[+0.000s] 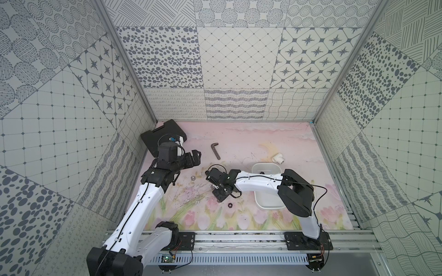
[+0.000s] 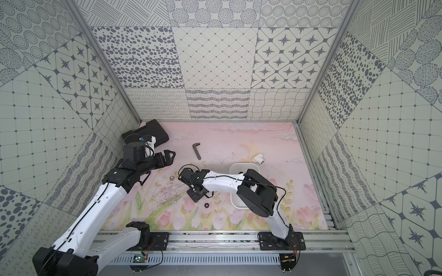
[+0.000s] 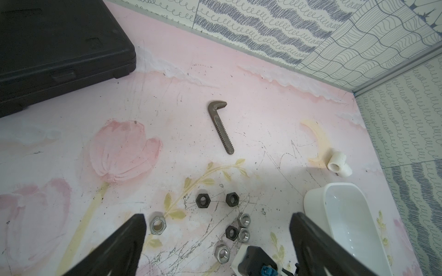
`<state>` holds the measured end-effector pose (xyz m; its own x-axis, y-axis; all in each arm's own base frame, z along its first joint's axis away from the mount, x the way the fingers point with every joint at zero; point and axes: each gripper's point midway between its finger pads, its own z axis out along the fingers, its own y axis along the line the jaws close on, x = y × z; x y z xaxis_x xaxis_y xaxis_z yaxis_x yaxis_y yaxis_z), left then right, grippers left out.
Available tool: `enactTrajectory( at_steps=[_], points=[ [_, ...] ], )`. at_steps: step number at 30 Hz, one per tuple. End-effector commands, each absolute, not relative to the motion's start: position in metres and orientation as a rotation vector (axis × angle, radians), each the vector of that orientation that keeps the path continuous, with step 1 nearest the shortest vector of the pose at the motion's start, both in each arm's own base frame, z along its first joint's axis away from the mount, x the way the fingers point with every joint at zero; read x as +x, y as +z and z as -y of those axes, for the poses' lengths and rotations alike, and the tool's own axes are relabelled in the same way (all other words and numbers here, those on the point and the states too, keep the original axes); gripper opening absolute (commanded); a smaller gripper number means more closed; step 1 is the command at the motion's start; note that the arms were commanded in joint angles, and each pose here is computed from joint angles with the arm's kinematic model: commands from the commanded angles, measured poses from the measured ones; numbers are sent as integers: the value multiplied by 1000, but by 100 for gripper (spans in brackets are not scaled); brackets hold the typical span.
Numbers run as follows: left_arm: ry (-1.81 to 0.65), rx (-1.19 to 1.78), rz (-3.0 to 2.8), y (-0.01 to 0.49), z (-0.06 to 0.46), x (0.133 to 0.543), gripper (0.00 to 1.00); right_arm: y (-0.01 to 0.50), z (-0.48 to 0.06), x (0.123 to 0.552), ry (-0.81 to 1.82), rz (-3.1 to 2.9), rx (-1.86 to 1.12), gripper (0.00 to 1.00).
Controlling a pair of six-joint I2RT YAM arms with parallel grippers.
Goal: Put the nuts on the desktop into the storage box
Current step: Pick up the nut from the center of the board.
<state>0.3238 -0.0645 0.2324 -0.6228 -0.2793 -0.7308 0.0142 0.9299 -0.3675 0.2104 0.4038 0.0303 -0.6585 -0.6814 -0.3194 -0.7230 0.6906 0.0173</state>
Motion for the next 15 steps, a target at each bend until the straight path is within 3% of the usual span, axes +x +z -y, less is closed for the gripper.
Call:
enactTrajectory(
  at_steps=[1,8,15],
  points=[
    [-446,-172,-2193,236,68,324,99,39,-409,213,229,-2588,-1099,23],
    [-443,-174,-2198,235,67,324,99,67,-410,227,313,-2538,-1027,23],
    [-442,-173,-2198,235,67,324,99,114,-373,256,310,-2475,-889,23]
  ],
)
